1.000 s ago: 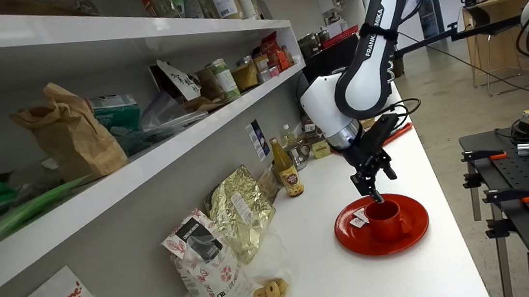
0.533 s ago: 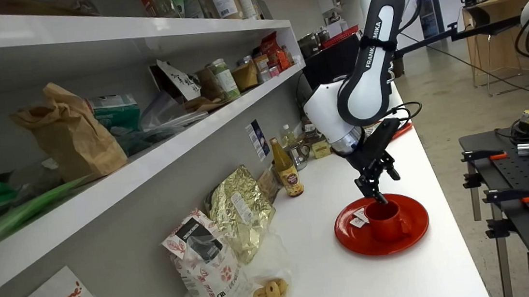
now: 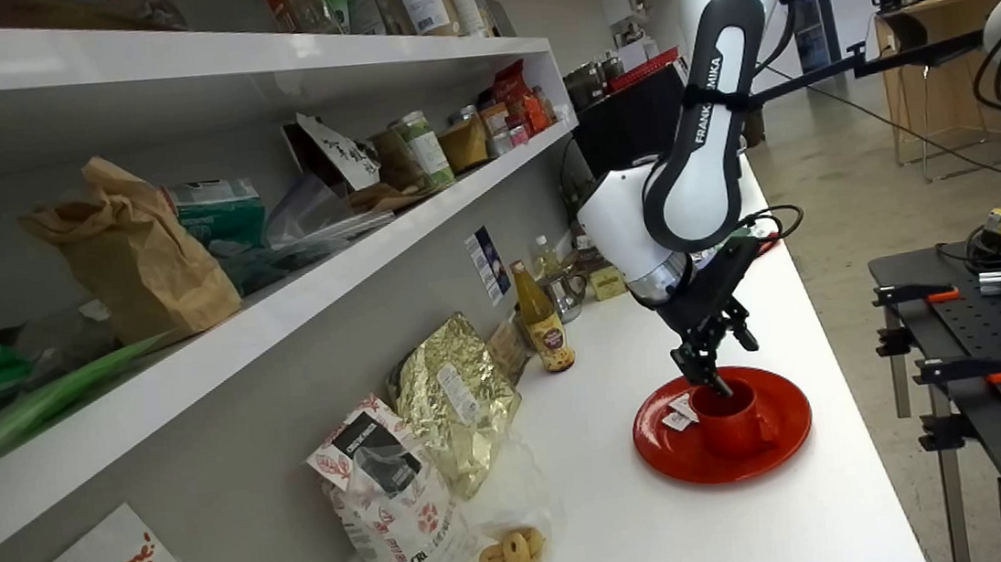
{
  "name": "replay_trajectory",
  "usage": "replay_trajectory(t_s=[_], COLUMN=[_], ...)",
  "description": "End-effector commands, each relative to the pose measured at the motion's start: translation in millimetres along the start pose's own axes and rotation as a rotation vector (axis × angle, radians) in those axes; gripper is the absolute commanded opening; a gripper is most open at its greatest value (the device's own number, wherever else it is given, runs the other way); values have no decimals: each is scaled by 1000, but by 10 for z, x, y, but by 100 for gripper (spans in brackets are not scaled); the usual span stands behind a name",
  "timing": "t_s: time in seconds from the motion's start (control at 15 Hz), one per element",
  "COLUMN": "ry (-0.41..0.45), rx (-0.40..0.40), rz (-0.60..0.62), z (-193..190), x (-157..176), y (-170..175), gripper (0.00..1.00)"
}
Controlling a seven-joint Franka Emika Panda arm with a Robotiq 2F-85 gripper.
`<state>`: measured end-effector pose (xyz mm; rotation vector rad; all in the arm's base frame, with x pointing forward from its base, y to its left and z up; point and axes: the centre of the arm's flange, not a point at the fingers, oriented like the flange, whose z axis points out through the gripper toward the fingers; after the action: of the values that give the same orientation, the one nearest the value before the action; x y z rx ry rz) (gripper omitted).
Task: Take the red cup off of the plate
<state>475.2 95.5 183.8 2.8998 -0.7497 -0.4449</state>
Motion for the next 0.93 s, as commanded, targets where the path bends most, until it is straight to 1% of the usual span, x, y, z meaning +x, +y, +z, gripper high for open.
replay_trajectory(t_s=[0.0,0.07,0.13,0.2,0.33,0.4,0.47,0.53,0.73,0.8,0.87], ry=[18,15,17,21,23,22,22,22,22,24,26], rx=[-17,-20,-24,-26,-27,-28,-28,-28,-25,-24,-23], rz=[2,-1,-9,-17,-27,-31,-33,-35,-36,-36,-35], z=[97,117,135,153,173,177,179,178,166,159,148], x=[4,-6,-23,-40,-59,-69,-75,-74,-67,-64,-59], y=[-126,-139,-148,-155,-169,-176,-178,-177,-167,-160,-155], gripper=[100,100,89,74,60,51,44,35,12,5,1])
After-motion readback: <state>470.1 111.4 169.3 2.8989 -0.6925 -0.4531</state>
